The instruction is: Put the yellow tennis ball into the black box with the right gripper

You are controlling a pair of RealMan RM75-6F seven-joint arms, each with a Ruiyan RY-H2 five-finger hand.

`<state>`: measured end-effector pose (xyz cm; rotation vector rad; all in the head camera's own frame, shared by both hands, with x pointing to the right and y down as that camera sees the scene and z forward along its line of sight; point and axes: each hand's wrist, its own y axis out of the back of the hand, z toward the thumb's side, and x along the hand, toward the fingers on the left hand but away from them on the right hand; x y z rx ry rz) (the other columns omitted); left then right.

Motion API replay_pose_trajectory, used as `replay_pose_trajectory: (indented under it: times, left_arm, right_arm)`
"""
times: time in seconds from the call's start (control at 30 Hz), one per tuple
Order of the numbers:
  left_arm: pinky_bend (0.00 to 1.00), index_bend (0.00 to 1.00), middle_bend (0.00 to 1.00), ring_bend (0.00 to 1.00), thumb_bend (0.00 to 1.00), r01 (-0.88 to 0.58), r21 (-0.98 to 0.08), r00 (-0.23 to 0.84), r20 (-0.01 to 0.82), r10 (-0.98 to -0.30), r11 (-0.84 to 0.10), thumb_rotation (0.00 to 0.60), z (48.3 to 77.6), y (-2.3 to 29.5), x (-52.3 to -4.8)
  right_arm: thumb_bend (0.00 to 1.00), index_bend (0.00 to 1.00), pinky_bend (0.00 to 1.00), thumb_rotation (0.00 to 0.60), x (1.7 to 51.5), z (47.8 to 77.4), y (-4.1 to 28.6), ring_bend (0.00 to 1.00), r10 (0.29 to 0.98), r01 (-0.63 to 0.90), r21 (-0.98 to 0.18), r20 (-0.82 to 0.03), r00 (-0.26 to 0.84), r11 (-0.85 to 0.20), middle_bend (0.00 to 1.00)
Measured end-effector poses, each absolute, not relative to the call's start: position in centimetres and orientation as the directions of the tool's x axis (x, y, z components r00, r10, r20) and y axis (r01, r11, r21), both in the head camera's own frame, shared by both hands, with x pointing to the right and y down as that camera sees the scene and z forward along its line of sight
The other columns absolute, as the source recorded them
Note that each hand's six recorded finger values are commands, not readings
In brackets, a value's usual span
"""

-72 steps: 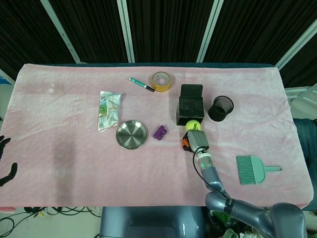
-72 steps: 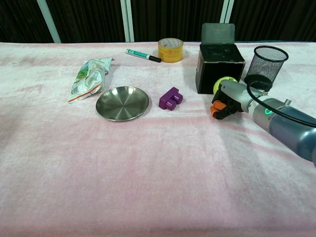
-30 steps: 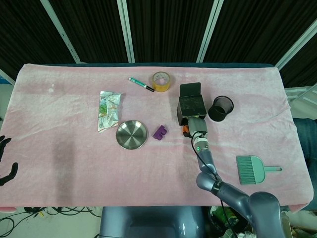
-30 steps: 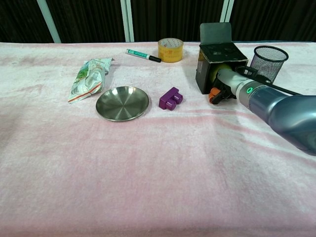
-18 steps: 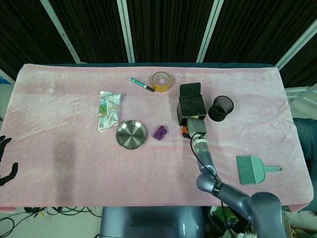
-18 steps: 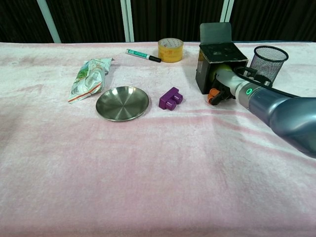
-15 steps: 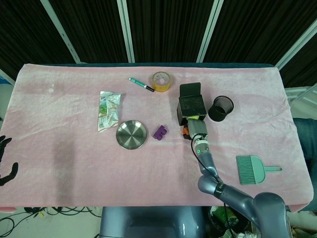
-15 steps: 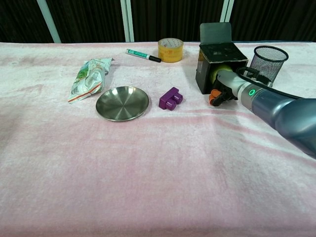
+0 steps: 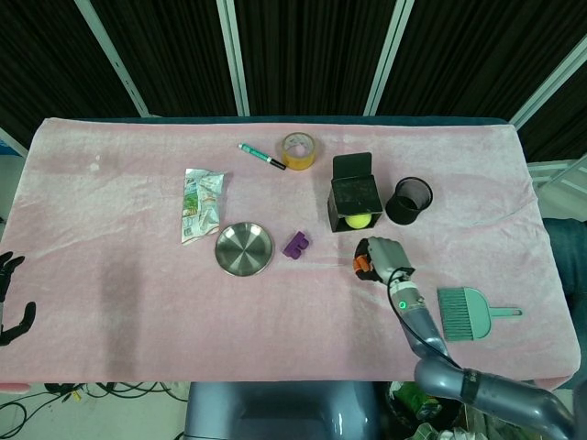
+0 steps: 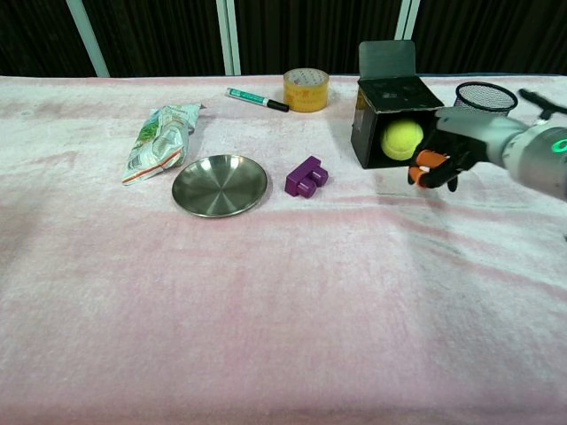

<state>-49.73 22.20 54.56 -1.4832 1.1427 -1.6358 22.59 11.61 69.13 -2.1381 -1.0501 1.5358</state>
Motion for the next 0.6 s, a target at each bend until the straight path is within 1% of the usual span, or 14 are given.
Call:
replay_pose_trajectory:
  times: [0.1, 0.2, 0.3, 0.4, 0.6]
  left_arm:
    - [0.0, 0.13, 0.07, 0.02, 0.42, -0.09, -0.905, -0.153, 0.424, -0.892, -0.415, 0.6, 54.6, 22.2, -49.7]
    - [0.0, 0.13, 0.07, 0.02, 0.42, -0.088, -0.905, -0.15, 0.424, -0.893, -0.415, 0.6, 54.6, 22.2, -49.6]
    - [0.0, 0.13, 0.07, 0.02, 0.42, -0.088, -0.907, -0.15, 0.422, -0.894, -0.413, 0.6, 54.6, 22.2, -49.5]
    - [0.0, 0.13, 0.07, 0.02, 0.42, -0.088, -0.908, -0.151, 0.418, -0.896, -0.409, 0.6, 54.5, 22.2, -49.6]
    - [0.0, 0.13, 0.07, 0.02, 0.42, -0.088, -0.91, -0.149, 0.415, -0.898, -0.405, 0.6, 54.4, 22.2, -49.6]
  right_arm:
    - [0.28, 0.27, 0.27, 0.6, 25.6, 66.0, 12.7, 0.24, 0.703, 0.366, -0.624, -0.698, 0.139, -0.691, 0.19]
    - [0.19, 0.15, 0.23, 0.6, 29.3, 63.4, 14.1, 0.16, 0.697, 0.329, -0.639, -0.711, 0.092, -0.695, 0.08]
    - [0.14, 0.08, 0.21, 0.6, 32.4, 61.2, 15.1, 0.11, 0.72, 0.27, -0.686, -0.692, 0.042, -0.676, 0.02]
    - [0.12, 0.05, 0.2, 0.6, 34.1, 59.8, 16.0, 0.09, 0.775, 0.214, -0.755, -0.632, 0.016, -0.62, 0.0]
    - [0.11, 0.03, 0.19, 0.6, 36.8, 57.2, 18.8, 0.09, 0.889, 0.132, -0.88, -0.458, 0.012, -0.455, 0.0]
